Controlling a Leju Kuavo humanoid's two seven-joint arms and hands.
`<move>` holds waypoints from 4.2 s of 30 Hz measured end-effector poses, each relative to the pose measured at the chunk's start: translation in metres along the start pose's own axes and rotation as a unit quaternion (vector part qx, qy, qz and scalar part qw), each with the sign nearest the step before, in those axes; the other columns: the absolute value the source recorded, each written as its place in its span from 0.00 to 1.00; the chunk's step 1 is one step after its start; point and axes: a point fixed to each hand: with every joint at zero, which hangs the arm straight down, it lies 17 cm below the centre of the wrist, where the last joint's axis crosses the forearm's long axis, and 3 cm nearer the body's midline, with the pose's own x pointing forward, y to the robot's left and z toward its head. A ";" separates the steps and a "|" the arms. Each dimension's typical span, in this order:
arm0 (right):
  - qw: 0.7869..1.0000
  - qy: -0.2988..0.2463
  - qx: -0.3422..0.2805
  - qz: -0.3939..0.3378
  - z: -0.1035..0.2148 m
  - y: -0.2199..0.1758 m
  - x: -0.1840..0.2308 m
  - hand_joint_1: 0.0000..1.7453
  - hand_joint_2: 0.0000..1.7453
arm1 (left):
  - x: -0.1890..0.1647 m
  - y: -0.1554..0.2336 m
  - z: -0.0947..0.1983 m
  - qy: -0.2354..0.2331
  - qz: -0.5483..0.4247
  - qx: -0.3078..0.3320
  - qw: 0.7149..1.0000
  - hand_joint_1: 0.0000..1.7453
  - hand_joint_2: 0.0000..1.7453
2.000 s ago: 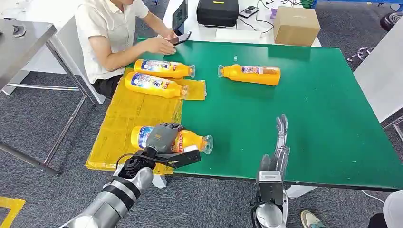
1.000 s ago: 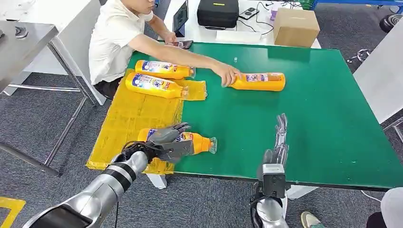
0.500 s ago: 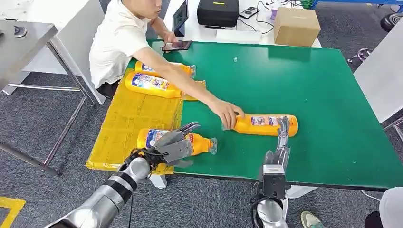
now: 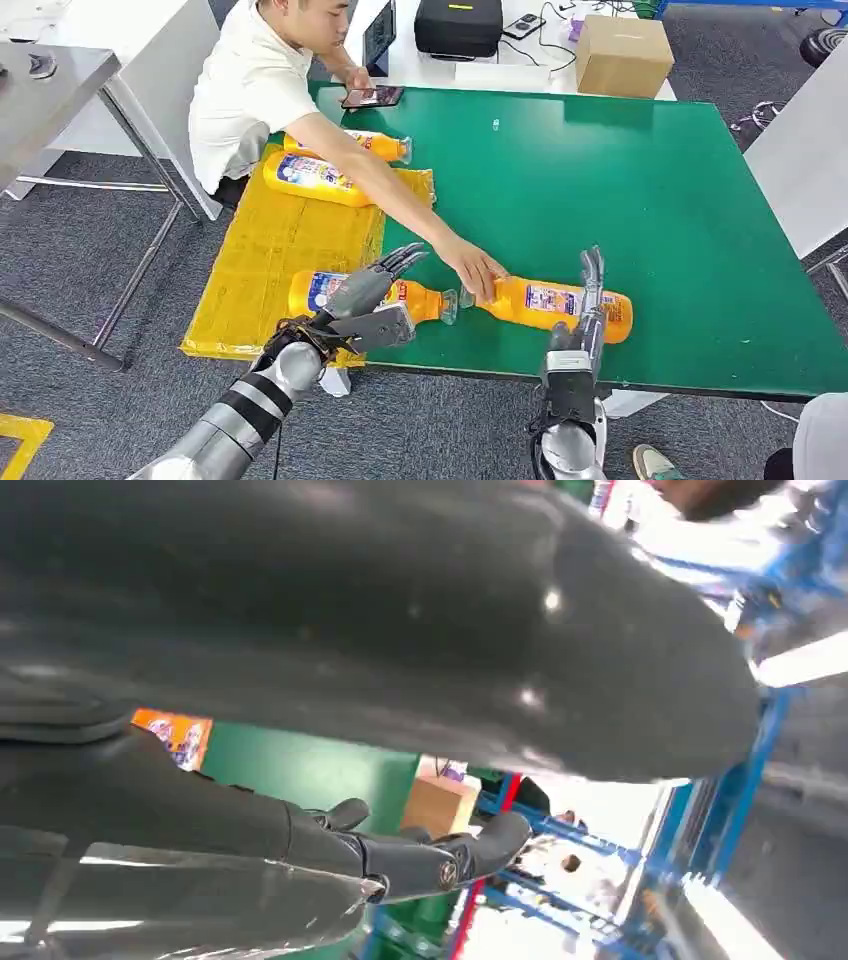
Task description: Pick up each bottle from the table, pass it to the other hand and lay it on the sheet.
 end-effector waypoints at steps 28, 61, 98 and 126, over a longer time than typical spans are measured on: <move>0.827 0.044 0.262 0.495 0.066 -0.059 -0.164 0.00 1.00 | 0.151 -0.031 0.046 -0.147 0.182 0.145 0.961 0.00 1.00; 0.831 0.114 0.298 0.456 0.021 -0.046 -0.230 0.01 1.00 | 0.178 -0.048 0.037 -0.169 0.239 0.105 0.950 0.00 1.00; 0.931 0.162 0.263 0.193 0.027 -0.017 -0.203 0.66 1.00 | 0.162 -0.093 0.048 -0.112 0.406 -0.013 0.907 0.00 1.00; 0.983 0.072 0.171 -0.004 0.034 0.051 -0.047 1.00 1.00 | 0.027 -0.031 0.106 0.016 0.546 0.197 0.814 0.00 1.00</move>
